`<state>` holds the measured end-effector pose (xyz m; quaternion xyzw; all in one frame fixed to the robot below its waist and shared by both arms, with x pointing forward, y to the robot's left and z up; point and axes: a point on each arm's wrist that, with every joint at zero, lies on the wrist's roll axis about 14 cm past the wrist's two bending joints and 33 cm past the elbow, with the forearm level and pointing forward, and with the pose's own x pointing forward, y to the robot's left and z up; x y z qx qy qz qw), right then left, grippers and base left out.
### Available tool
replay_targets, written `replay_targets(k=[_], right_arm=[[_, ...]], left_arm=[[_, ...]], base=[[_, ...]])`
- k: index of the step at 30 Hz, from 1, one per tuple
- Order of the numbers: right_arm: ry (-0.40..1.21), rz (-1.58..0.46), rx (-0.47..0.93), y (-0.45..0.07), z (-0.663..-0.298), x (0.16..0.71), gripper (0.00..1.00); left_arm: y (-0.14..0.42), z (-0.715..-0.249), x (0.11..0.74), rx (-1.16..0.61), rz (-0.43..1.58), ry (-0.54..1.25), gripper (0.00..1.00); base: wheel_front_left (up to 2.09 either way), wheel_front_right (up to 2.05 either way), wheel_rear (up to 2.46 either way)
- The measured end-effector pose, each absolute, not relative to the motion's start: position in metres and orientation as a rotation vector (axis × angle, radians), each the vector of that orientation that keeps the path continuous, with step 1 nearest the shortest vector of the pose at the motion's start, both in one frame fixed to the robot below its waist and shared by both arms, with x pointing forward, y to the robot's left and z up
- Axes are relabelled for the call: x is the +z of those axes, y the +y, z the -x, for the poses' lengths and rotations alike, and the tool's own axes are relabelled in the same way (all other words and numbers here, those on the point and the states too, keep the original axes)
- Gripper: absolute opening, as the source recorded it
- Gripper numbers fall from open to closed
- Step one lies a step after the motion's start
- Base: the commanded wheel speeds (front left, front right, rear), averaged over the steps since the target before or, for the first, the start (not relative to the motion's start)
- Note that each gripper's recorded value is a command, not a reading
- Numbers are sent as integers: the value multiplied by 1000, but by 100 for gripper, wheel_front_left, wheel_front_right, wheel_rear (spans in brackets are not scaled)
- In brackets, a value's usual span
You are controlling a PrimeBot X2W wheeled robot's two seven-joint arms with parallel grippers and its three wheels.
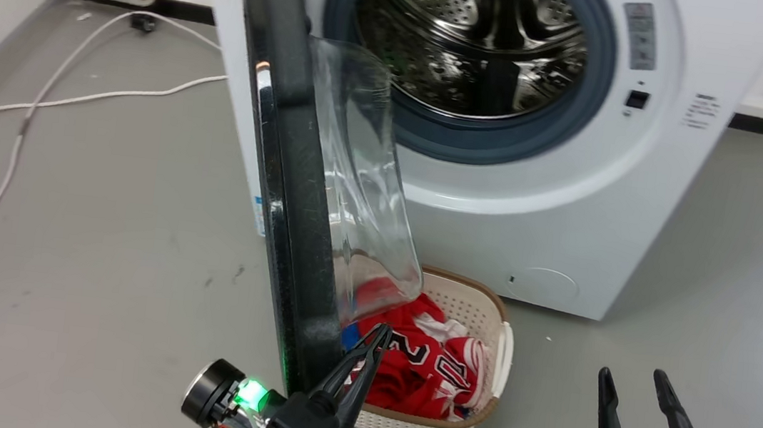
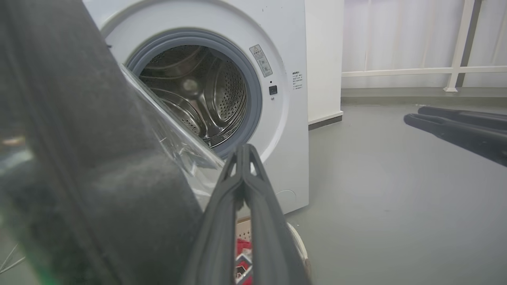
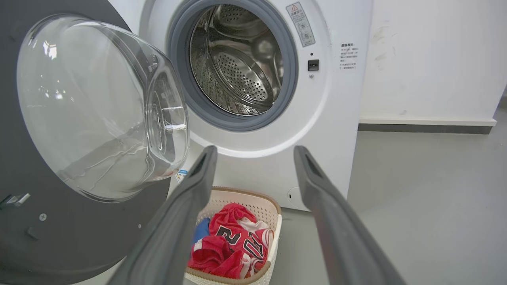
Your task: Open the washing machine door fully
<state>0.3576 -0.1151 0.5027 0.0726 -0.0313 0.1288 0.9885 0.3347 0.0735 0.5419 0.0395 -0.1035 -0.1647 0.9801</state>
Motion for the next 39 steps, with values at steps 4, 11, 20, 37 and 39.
replay_targets(k=[4, 11, 20, 37, 39], right_arm=[[-39, -149, 300, -102, -358, 496, 100], [-17, -155, 365, -80, -363, 491, 100], [18, -159, 421, -61, -369, 481, 100], [56, -144, 433, -53, -395, 461, 100], [66, -140, 430, -54, -397, 456, 100]], left_arm=[[90, -328, 542, -278, -84, -206, 0], [126, -320, 538, -150, -86, -190, 0], [199, -311, 528, 84, -116, -141, 0], [321, -307, 523, 443, -123, -84, 0], [330, -310, 524, 470, -116, -89, 0]], base=[[0, 0, 0], [0, 0, 0], [0, 0, 0], [0, 0, 0], [0, 0, 0]])
